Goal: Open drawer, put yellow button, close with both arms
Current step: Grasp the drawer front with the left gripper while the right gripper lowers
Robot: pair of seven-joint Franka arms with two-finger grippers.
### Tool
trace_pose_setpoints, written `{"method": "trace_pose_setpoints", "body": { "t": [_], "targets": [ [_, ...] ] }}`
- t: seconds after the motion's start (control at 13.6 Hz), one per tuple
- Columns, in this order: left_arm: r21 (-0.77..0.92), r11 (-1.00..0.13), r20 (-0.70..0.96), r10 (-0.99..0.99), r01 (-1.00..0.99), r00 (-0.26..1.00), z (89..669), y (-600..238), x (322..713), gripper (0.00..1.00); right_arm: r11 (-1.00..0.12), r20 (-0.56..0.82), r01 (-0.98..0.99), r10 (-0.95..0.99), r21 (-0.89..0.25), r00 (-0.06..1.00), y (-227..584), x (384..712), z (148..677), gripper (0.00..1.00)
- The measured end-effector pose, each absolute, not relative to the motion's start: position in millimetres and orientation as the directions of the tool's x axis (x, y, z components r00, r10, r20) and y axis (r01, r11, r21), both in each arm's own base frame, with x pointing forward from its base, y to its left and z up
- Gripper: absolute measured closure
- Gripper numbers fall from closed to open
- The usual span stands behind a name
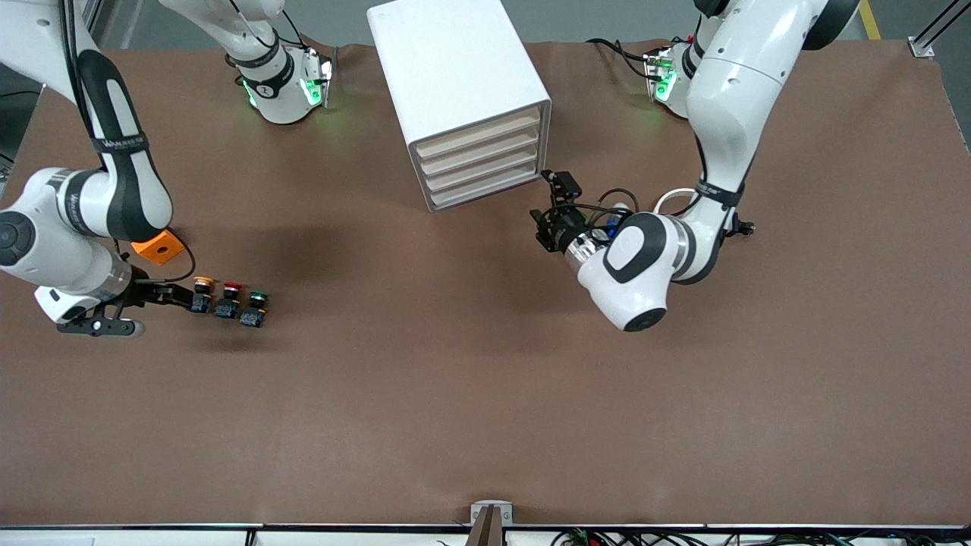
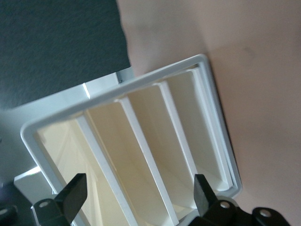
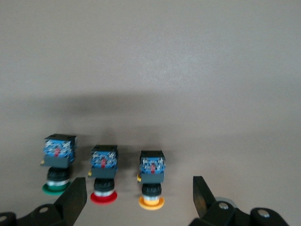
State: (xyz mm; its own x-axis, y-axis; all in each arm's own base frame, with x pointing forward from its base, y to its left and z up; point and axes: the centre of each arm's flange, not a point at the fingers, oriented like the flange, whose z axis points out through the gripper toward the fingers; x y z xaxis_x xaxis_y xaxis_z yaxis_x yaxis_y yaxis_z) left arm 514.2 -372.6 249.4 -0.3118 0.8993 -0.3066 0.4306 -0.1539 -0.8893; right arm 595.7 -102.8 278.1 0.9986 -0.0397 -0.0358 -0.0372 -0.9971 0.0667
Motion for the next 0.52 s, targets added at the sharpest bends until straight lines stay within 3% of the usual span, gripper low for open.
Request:
{"method": "trace_pose_setpoints", "body": {
  "t": [0.37, 0.52],
  "targets": [
    [-0.953, -0.008, -0.121, 0.926, 0.302, -0.358, 241, -413, 483, 0.00, -0.998, -0.091, -0.031, -0.036, 0.057, 0.995, -103, 592, 211, 0.00],
    [-0.970, 0.027, -0.063, 0.932, 0.240, -0.358, 235, -430, 466, 0.07, -0.998, -0.109, -0.034, -0.040, 0.055, 0.993, -105, 589, 200, 0.00]
  ]
}}
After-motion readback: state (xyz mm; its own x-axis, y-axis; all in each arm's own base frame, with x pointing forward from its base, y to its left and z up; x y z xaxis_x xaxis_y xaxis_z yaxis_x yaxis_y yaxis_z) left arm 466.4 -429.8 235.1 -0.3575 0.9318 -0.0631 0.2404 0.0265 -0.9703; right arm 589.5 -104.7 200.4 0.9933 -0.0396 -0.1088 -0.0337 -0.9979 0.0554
